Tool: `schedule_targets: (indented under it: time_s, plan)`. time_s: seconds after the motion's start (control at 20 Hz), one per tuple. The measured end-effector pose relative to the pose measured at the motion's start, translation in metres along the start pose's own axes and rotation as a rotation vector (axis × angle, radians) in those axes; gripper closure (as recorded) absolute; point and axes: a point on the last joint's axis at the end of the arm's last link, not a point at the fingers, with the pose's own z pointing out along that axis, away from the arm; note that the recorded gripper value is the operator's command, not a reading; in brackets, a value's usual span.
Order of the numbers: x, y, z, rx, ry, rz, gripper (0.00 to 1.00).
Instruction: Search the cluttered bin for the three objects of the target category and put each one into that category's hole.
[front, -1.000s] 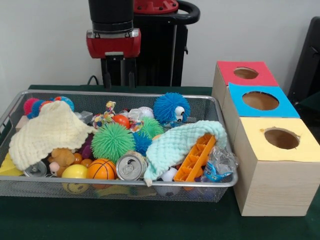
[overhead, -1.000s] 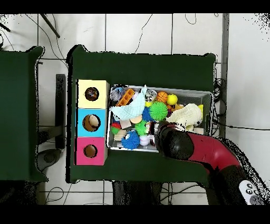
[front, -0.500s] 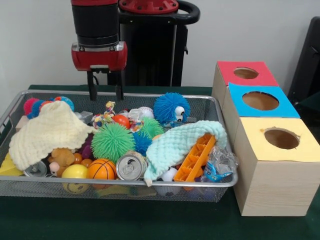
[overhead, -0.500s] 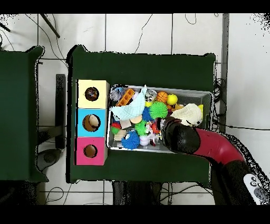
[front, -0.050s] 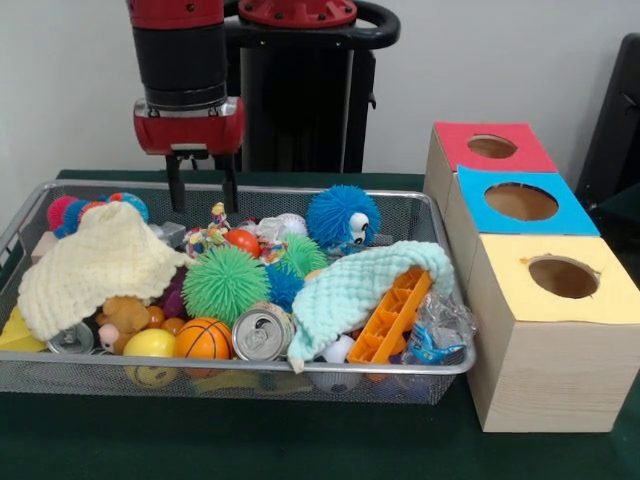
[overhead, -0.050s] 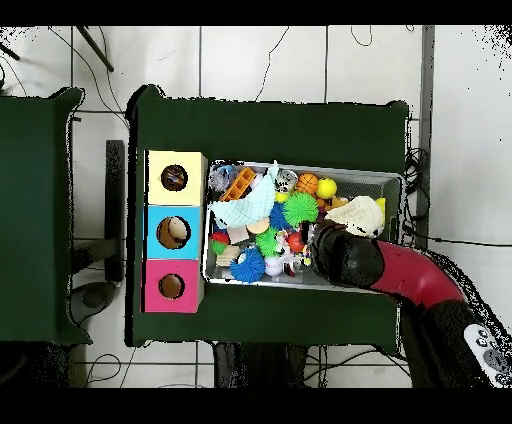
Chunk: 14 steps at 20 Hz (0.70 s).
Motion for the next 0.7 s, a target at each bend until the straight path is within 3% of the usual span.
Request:
schedule_targets:
  time_s: [0.35,0.7]
  plan:
    - [-0.007,-0.007,0.008,-0.003,-0.006,0.012,0.0]
    - [-0.002,-0.02,0.015,-0.009,0.004,0.038,0.0]
